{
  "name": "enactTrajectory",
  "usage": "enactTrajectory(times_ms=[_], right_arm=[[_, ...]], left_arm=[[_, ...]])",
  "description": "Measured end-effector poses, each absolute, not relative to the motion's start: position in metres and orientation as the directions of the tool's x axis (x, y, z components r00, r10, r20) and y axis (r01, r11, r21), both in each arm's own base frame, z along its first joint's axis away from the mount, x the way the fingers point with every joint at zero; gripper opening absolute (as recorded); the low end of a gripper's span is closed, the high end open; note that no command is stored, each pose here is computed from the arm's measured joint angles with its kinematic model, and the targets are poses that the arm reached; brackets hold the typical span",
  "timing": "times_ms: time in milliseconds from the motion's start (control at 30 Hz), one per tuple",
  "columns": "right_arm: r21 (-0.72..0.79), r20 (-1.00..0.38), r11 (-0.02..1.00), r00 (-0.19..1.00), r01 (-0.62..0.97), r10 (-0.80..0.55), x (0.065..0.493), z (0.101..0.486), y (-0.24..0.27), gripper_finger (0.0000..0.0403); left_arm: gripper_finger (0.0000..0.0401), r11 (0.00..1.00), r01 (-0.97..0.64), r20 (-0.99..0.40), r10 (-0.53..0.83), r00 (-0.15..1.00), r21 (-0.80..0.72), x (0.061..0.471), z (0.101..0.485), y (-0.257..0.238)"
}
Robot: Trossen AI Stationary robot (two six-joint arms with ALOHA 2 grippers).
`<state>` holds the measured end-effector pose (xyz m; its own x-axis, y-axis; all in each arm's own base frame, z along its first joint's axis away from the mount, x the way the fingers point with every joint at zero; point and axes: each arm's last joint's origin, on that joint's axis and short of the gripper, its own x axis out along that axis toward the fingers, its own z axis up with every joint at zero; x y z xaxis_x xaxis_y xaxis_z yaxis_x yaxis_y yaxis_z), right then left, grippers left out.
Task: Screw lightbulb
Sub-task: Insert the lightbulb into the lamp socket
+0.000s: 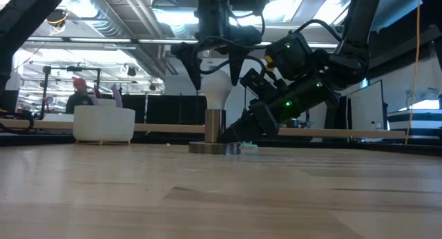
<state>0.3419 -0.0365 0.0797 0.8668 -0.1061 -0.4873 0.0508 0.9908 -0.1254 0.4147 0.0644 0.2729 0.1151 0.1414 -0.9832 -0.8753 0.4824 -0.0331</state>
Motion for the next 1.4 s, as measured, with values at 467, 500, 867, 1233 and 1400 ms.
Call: enactTrajectory(times_ms=[467,500,867,1233,1400], right_arm=[[-0.124,-0.488,0.991,0.867,0.047,-0.102,0.3419,0.0797,-0.0364,0.0227],[-0.124,-0.488,0.991,0.867,0.047,-0.102,0.3419,0.0797,-0.0364,0.0227],[-0.125,-0.489,0.991,0.866,0.048,-0.103,0.3419,0.0796,-0.0364,0.0227],[-0.121,-0.489,0.992,0.866,0.046,-0.100,0.3418,0.0795,-0.0363,0.0227],[-0.122,-0.490,0.992,0.866,0.045,-0.100,0.3417,0.0794,-0.0363,0.0227]], left_arm=[[0.0255,0.619,-0.785,-0.982,0.145,0.124,-0.008,0.4163,0.2729,0.0594],[0.0251,0.646,-0.763,-0.981,0.146,0.124,-0.001,0.4164,0.2729,0.0585],[0.0275,0.979,-0.165,-0.981,0.146,0.127,0.124,0.4177,0.2719,0.0562],[0.0278,0.728,0.653,-0.978,0.150,0.144,0.208,0.4220,0.2683,0.0564],[0.0278,0.625,0.752,-0.977,0.159,0.141,0.211,0.4218,0.2684,0.0564]])
